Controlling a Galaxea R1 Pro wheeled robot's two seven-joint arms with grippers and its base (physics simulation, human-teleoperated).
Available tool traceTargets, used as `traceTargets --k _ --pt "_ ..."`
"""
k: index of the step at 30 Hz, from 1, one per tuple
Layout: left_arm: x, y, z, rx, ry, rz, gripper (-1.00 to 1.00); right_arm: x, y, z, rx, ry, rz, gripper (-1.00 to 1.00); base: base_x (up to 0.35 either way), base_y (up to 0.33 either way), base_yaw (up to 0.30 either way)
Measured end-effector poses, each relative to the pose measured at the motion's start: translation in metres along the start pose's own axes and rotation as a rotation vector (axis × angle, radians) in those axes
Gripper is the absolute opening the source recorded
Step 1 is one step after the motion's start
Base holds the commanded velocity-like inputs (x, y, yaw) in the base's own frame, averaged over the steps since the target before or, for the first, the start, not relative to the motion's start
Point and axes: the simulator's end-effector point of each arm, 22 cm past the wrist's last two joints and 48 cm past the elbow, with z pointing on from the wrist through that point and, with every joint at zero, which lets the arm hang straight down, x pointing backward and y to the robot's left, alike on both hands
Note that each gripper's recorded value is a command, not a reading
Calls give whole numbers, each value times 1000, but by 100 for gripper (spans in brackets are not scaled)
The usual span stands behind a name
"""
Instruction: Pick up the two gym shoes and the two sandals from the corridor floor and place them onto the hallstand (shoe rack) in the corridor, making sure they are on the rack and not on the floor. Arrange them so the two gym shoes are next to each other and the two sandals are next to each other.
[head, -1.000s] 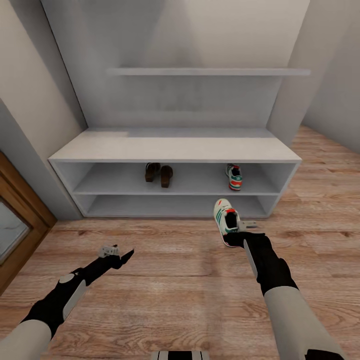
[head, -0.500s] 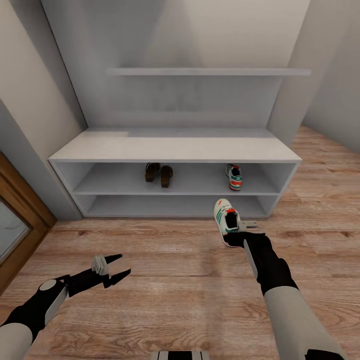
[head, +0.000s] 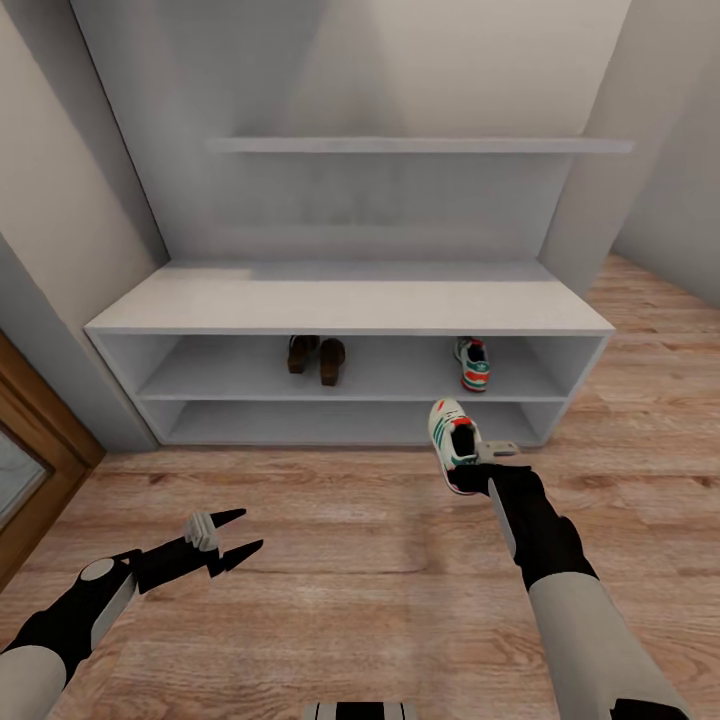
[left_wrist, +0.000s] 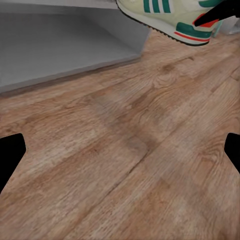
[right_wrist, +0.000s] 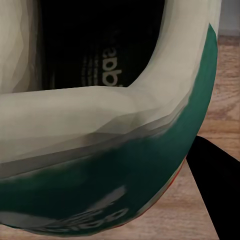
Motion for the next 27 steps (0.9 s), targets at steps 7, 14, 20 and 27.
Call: traceTargets --k 7,14,20,27 --pt "0 -1 0 1 1 1 100 0 -1 0 1 0 0 -100 216 0 0" --pt "0 -1 0 1 1 1 100 0 0 -1 0 0 2 -100 300 0 0" --pt "0 -1 0 2 2 1 100 0 0 0 0 0 2 -100 58 0 0" --pt "0 -1 1 2 1 1 100 0 -1 -1 1 0 2 -100 298 -1 0"
